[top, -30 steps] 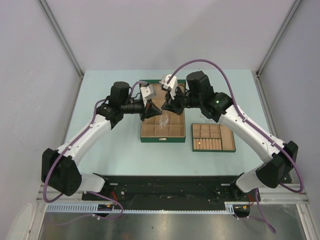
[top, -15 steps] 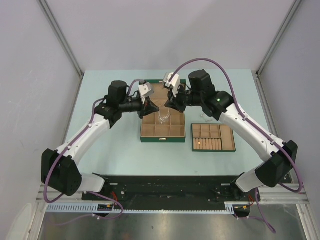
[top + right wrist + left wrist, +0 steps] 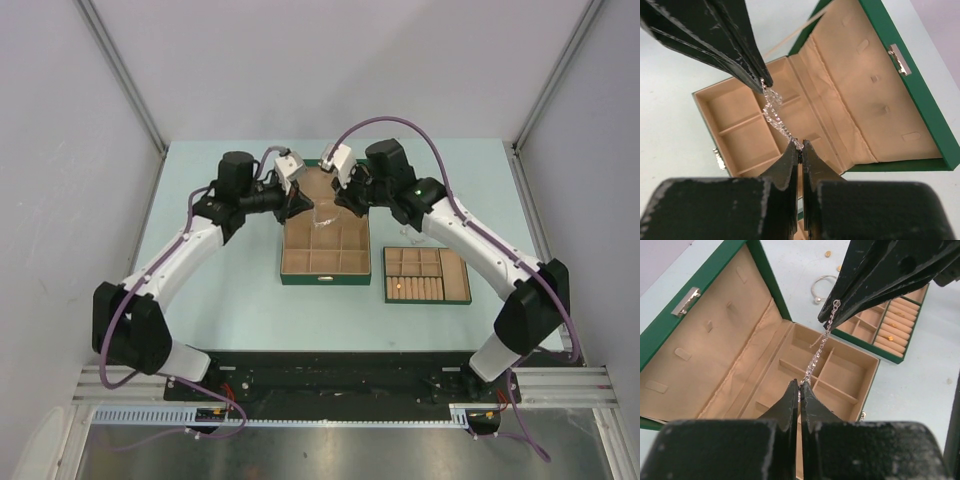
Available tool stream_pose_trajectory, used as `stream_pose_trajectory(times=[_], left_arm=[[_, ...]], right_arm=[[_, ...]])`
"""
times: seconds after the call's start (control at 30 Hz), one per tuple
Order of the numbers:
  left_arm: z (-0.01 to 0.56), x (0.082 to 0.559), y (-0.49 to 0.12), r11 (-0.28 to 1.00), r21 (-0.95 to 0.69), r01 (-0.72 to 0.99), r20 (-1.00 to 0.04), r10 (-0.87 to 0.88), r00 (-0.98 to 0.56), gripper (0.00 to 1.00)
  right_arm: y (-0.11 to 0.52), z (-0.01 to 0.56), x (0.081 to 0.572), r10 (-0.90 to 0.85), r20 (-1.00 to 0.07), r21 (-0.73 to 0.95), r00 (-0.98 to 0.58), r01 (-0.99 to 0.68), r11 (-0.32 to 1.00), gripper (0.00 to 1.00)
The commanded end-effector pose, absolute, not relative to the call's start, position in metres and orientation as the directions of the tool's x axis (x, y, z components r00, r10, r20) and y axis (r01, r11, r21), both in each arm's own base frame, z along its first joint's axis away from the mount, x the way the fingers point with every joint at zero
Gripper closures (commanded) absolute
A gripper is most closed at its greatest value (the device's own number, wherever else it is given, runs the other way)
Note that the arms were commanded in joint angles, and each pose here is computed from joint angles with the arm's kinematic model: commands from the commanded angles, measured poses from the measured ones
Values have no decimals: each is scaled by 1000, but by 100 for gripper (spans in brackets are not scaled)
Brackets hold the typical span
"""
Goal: Organize the mixed jewelry
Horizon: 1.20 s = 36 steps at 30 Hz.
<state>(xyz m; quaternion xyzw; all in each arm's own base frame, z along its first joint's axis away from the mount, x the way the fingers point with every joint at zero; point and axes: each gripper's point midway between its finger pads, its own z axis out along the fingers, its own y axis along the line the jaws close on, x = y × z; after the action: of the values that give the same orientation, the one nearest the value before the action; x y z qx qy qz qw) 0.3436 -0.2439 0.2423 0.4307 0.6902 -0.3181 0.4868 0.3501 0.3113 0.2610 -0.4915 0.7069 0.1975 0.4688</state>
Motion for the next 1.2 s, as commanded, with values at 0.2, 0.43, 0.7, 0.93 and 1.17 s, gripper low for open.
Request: stream_pose_trajectory(times=[0.2,0.43,0.7,0.93,1.17], left_arm=[[261,394,-245,499,50,865,-954,281,-106,100],[258,418,-248,517,67,853,-950,294,-104,100],[261,438,-253,529,84,844,-951,296,-91,100],[256,450,-254,538,90,838,-948,303,-93,100],[251,457,-254,554,89,828,-948,302,-100,100]], right_arm=[[310,265,409,-505,-861,-270,-51,-797,541,100],[304,262,434,-509,-858,-289,-63,-760,582,100],[300,263,455,-505,-860,-301,-70,-730,614,100],[298,258,464,-512,-855,-305,-84,-717,627,100],[298,255,469,-507,-858,-303,-88,-710,635,100]])
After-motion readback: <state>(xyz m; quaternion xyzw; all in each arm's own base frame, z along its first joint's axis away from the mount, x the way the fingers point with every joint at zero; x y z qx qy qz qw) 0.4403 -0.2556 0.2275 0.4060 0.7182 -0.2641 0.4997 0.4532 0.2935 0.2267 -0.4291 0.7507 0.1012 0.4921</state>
